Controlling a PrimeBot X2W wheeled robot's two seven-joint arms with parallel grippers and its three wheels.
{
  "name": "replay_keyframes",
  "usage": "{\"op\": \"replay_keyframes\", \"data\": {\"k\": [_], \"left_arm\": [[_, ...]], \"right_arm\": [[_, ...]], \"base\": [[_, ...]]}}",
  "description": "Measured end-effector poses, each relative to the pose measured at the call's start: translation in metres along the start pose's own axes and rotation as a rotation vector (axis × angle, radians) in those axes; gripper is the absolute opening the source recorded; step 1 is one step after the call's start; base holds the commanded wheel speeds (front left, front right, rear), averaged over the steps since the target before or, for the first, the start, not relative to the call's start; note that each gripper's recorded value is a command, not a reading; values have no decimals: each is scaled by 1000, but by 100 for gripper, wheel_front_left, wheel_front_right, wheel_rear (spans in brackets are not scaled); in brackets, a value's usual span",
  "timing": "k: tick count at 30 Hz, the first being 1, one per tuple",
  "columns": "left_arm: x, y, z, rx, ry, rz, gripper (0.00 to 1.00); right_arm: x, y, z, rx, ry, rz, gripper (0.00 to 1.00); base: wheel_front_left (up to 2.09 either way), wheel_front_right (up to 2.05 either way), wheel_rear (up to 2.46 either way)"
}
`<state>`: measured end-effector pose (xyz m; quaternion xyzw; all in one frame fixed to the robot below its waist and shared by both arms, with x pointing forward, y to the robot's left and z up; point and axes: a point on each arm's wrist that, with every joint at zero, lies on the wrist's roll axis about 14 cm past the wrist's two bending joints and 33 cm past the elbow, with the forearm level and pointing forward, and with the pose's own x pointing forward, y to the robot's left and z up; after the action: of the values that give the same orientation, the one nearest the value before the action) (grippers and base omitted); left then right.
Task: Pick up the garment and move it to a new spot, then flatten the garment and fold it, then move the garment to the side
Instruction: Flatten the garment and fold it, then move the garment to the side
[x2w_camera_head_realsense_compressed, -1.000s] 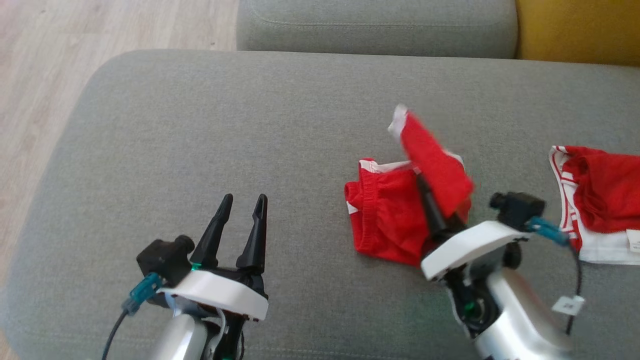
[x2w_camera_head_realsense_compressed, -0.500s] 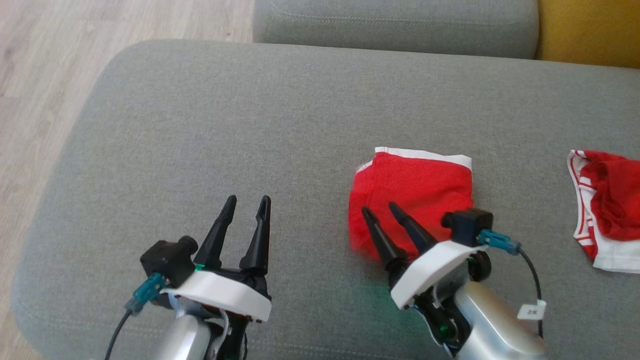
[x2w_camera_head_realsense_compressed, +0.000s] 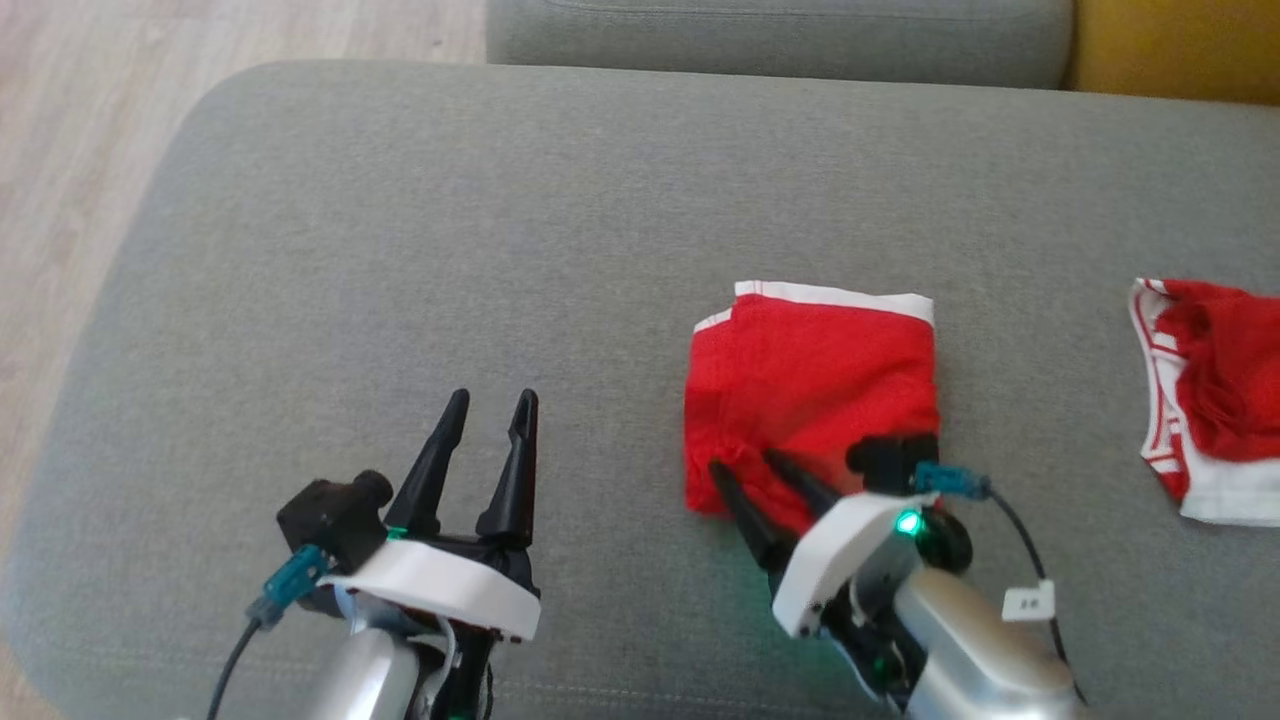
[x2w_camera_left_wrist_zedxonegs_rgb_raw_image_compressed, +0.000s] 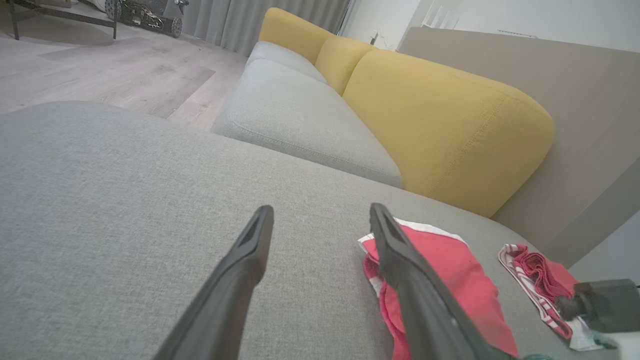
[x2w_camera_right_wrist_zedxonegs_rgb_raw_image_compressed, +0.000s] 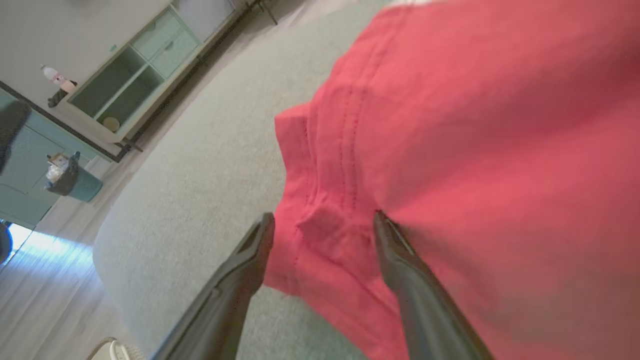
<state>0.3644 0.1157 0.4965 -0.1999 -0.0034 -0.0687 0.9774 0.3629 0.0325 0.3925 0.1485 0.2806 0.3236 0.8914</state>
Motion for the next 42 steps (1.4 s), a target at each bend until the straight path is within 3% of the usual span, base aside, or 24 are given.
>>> {"op": "replay_keyframes", "data": {"k": [7,16,20,26,42], "left_arm": [[10,-10,-1,-7,0,-39,100],[21,-38,16,-17,-52,-129,100],[24,-49,21,-21,-68,-163,100],[23,-46,14,-1,-48,-156,100],[11,-26,-7,6,13,-96,100]], "right_arm": [[-13,-22,60,-98,-218,-50,100],[-88,-94,124,-275,-465,-293,100],[-133,-118,116,-249,-538,-433,100],[-155,-120,99,-308,-533,-512,100],[-148,-114,86,-276,-503,-526,100]], "base": [[0,0,0],[0,0,0],[0,0,0],[0,0,0],[0,0,0]]}}
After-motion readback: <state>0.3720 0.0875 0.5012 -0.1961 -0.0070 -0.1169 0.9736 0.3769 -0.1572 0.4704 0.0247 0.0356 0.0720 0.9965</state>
